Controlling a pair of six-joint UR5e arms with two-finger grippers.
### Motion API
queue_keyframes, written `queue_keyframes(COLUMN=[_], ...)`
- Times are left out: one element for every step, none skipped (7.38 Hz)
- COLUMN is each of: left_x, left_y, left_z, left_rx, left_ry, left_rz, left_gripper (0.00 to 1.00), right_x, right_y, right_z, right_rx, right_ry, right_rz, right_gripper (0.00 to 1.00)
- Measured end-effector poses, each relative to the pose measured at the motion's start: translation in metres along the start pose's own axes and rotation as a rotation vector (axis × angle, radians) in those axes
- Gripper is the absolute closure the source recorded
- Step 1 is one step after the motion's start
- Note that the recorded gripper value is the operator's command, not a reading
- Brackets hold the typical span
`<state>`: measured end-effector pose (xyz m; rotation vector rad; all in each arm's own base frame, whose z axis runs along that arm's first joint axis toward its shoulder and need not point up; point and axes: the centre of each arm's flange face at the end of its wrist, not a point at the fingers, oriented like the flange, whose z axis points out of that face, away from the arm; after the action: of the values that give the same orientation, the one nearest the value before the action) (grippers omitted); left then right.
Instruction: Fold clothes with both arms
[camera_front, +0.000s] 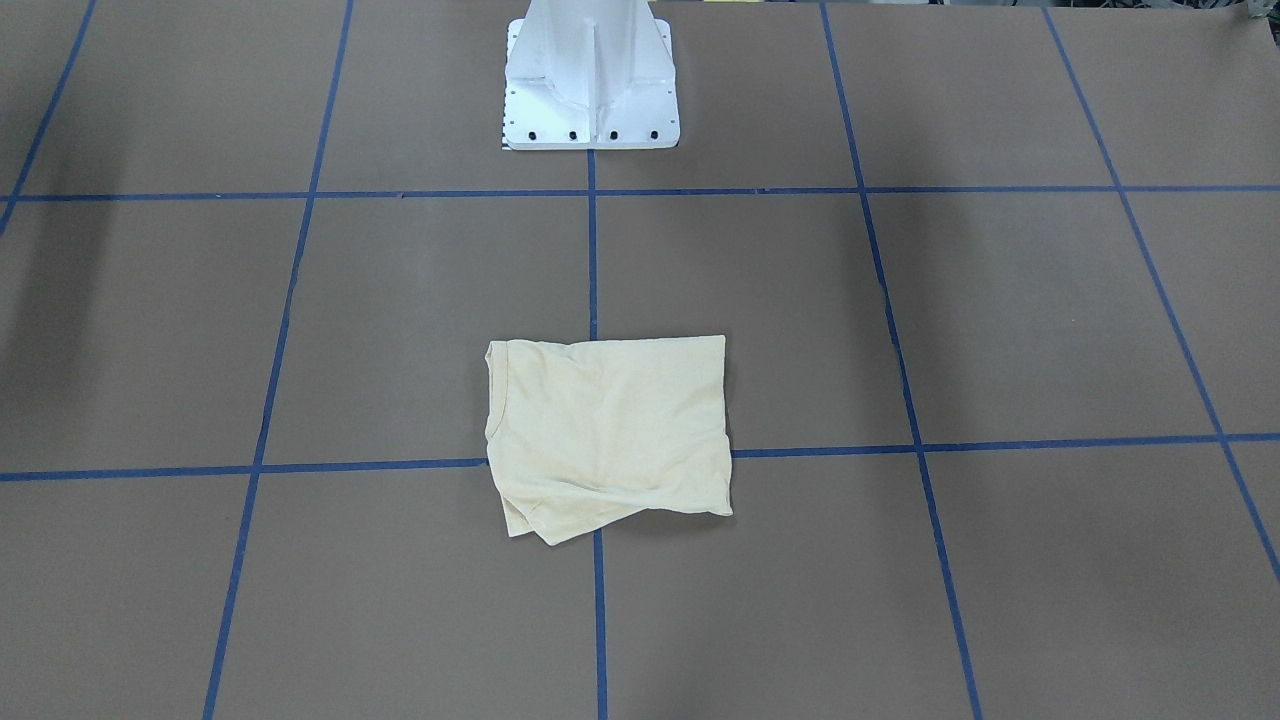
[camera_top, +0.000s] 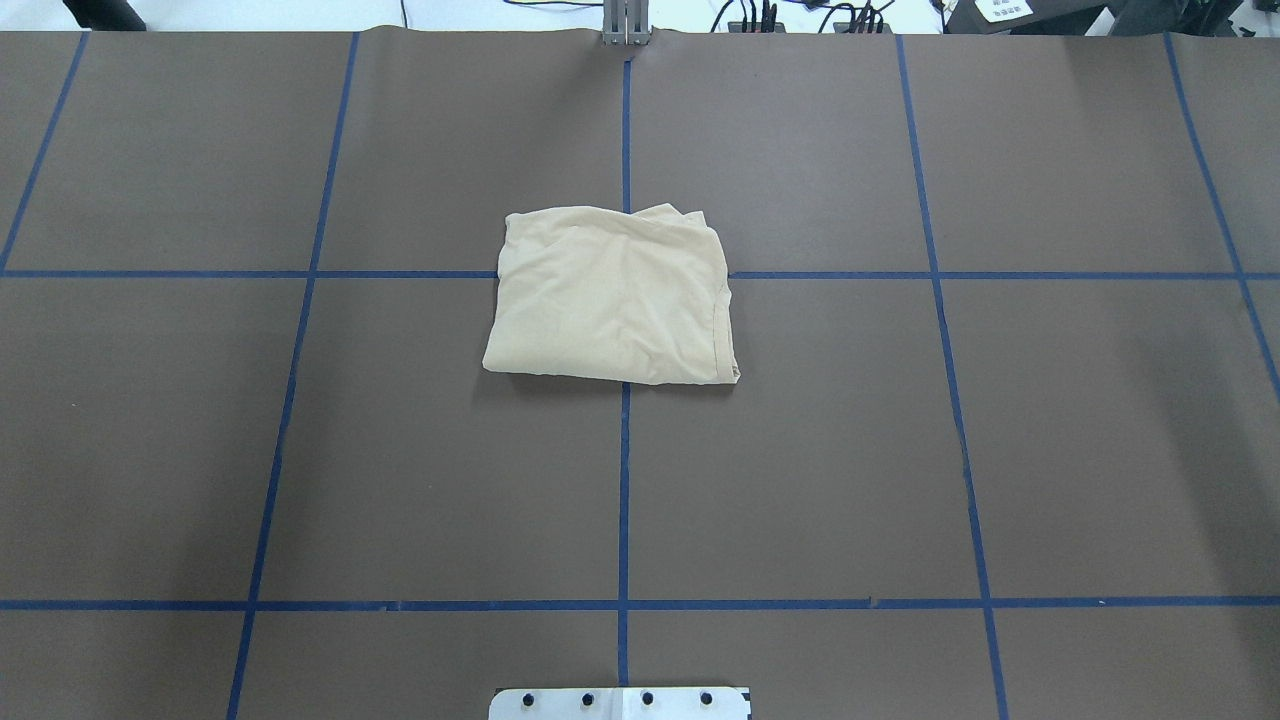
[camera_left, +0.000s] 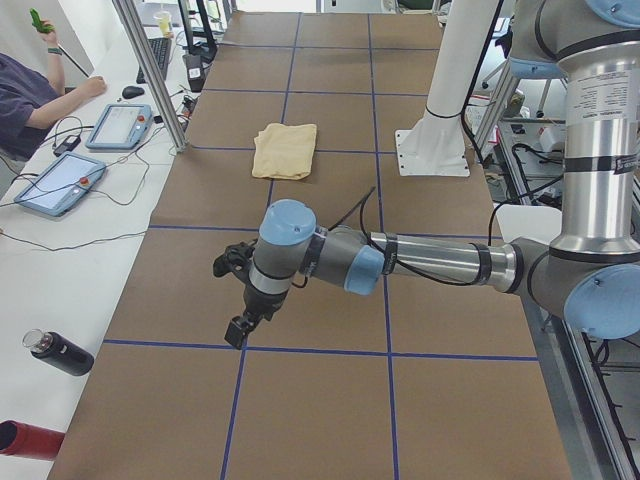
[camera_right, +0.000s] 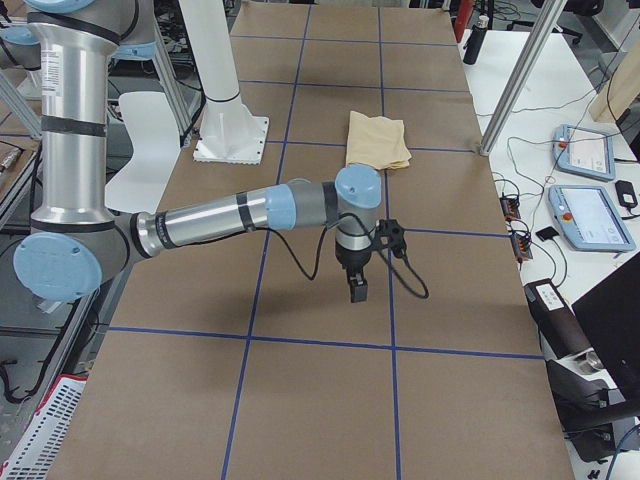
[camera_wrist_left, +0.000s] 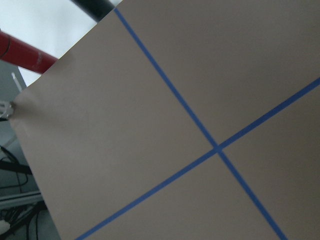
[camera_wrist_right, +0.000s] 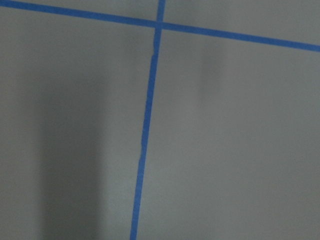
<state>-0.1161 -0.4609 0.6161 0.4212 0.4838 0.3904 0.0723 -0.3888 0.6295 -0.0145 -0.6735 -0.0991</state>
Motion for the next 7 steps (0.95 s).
queue_keyframes(left_x=[-0.003, -0.001, 0.002, 0.006, 0.008, 0.009, 0.009], left_y=[0.021, 0.034, 0.041, 0.045, 0.050, 0.056, 0.062], left_z=[0.007, 0.014, 0.018, 0.020, 0.022, 0.026, 0.030], left_rx=[-0.014, -0.027, -0.041, -0.048, -0.054, -0.065, -0.077], left_ry=[0.057, 0.123, 0.181, 0.224, 0.247, 0.260, 0.265], left_rz=[-0.047, -0.087, -0.121, -0.144, -0.158, -0.169, -0.179], left_gripper=[0.00, 0.00, 0.00, 0.00, 0.00, 0.00, 0.00], right_x=[0.006, 0.007, 0.007, 0.006, 0.006, 0.006, 0.005], right_y=[0.005, 0.005, 0.004, 0.003, 0.003, 0.002, 0.002], right_z=[0.001, 0.001, 0.000, 0.000, 0.000, 0.000, 0.000], right_rx=[0.012, 0.034, 0.050, 0.056, 0.059, 0.060, 0.061], right_ry=[0.001, 0.001, 0.000, -0.001, -0.001, -0.001, -0.003], right_rz=[0.003, -0.007, -0.014, -0.016, -0.019, -0.022, -0.026], right_gripper=[0.00, 0.00, 0.00, 0.00, 0.00, 0.00, 0.00])
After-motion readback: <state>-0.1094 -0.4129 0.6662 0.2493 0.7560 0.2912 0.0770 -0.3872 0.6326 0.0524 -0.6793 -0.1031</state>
